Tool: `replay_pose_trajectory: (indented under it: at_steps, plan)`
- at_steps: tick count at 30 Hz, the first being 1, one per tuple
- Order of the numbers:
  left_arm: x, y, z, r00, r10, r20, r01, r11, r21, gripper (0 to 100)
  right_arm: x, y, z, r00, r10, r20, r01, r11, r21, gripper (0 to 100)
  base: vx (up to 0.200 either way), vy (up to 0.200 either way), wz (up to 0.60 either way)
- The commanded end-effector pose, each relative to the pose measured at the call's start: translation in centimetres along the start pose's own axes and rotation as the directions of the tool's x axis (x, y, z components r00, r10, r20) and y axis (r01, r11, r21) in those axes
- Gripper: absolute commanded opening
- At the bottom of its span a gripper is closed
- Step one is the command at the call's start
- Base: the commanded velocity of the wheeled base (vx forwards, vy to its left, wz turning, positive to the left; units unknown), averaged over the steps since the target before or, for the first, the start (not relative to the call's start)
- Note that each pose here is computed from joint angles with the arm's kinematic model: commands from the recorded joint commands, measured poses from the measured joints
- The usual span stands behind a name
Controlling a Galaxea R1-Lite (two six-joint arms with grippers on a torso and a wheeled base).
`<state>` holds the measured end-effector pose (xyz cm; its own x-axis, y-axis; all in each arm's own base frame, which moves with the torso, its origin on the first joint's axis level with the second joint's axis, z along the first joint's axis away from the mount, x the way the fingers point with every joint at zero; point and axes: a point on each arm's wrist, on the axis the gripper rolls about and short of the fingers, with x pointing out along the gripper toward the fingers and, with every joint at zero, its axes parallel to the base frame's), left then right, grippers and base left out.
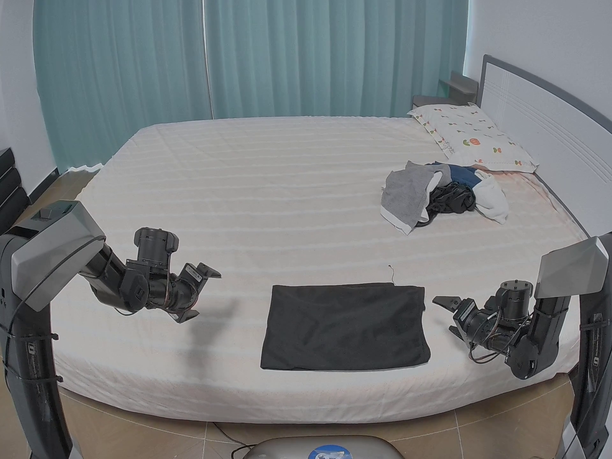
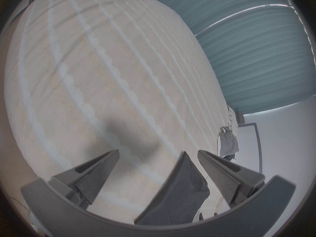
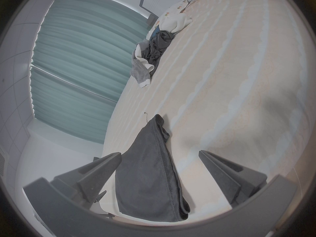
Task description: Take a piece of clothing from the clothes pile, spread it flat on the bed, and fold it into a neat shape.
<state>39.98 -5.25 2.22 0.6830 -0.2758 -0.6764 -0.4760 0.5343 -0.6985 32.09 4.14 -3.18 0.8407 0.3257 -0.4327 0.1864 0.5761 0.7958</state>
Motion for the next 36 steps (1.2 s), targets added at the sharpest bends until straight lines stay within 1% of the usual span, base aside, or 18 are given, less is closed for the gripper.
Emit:
replay_pose_trajectory:
  at_steps: [1, 8, 17, 18, 19, 20, 21, 22, 23, 26, 29, 30, 31, 32, 34, 36]
  plan:
    - [0.1, -0.6, -0.7, 1.0, -0.009, -0.012, 0.01, 1.0, 0.016, 100, 0.0, -0.7, -0.6, 1.0, -0.012, -0.011, 0.012, 1.0, -0.006, 100, 0.0, -0.2, 0.0]
    - [0.5, -1.4, -2.0, 0.999, -0.023, -0.035, 0.024, 0.999, 0.045, 100, 0.1, -0.8, -0.6, 1.0, -0.009, -0.01, 0.009, 1.0, -0.006, 100, 0.0, -0.2, 0.0]
    - [0.8, -1.9, -3.3, 0.998, -0.027, -0.063, 0.033, 0.996, 0.084, 100, 0.2, -0.7, -0.5, 1.0, -0.004, -0.004, 0.004, 1.0, -0.006, 100, 0.0, -0.2, 0.0]
    - [1.1, -1.6, -3.4, 0.997, -0.02, -0.068, 0.027, 0.993, 0.111, 100, 0.2, -0.6, -0.5, 1.0, 0.006, 0.003, -0.006, 1.0, -0.008, 100, 0.0, 0.0, 0.0]
    - [1.2, -1.6, -3.4, 0.997, -0.017, -0.069, 0.025, 0.992, 0.12, 100, 0.2, -0.6, -0.5, 1.0, 0.008, 0.004, -0.008, 1.0, -0.008, 100, 0.0, 0.0, 0.0]
    - [1.3, -1.2, -3.6, 0.997, -0.007, -0.072, 0.018, 0.988, 0.153, 100, 0.2, -0.7, -0.5, 1.0, 0.013, 0.008, -0.013, 1.0, -0.01, 100, 0.0, 0.0, 0.0]
    - [1.3, -1.2, -3.6, 0.997, -0.007, -0.072, 0.018, 0.988, 0.153, 100, 0.2, -0.7, -0.5, 1.0, 0.013, 0.008, -0.013, 1.0, -0.01, 100, 0.0, 0.0, 0.0]
    - [1.6, -0.8, -3.7, 0.997, -0.002, -0.073, 0.017, 0.978, 0.207, 100, 0.2, -0.8, -0.6, 1.0, 0.018, 0.011, -0.018, 1.0, -0.011, 100, 0.0, 0.0, 0.0]
    - [1.6, -0.8, -3.7, 0.997, -0.002, -0.073, 0.018, 0.977, 0.212, 100, 0.2, -0.8, -0.6, 1.0, 0.018, 0.011, -0.018, 1.0, -0.011, 100, 0.0, 0.0, 0.0]
    - [1.9, 0.2, -4.1, 0.997, -0.043, -0.061, 0.059, 0.952, 0.3, 100, 0.3, -0.8, -0.6, 1.0, 0.019, 0.012, -0.019, 1.0, -0.012, 100, 0.0, 0.0, 0.0]
    - [2.4, 1.7, -4.8, 0.996, -0.068, -0.049, 0.081, 0.923, 0.376, 100, 0.3, -0.8, -0.5, 1.0, 0.02, 0.013, -0.02, 1.0, -0.012, 100, 0.0, 0.0, 0.0]
    - [2.6, 2.5, -5.2, 0.996, -0.076, -0.043, 0.087, 0.902, 0.423, 100, 0.3, -0.8, -0.5, 1.0, 0.02, 0.013, -0.02, 1.0, -0.013, 100, 0.0, 0.0, 0.0]
    - [2.6, 2.5, -5.2, 0.996, -0.076, -0.043, 0.087, 0.902, 0.423, 100, 0.3, -0.8, -0.5, 1.0, 0.02, 0.013, -0.02, 1.0, -0.013, 100, 0.0, 0.0, 0.0]
    - [2.6, 3.3, -5.5, 0.995, -0.099, -0.032, 0.102, 0.879, 0.465, 100, 0.2, -0.8, -0.6, 1.0, 0.019, 0.012, -0.019, 1.0, -0.013, 100, 0.0, 0.0, 0.0]
    - [2.7, 3.7, -5.7, 0.994, -0.11, -0.027, 0.109, 0.872, 0.478, 100, 0.2, -0.8, -0.6, 1.0, 0.019, 0.012, -0.019, 1.0, -0.013, 100, 0.0, 0.0, 0.0]
    - [2.7, 3.7, -5.8, 0.993, -0.112, -0.025, 0.111, 0.87, 0.48, 100, 0.2, -0.8, -0.6, 1.0, 0.017, 0.01, -0.017, 1.0, -0.012, 100, 0.0, 0.0, 0.0]
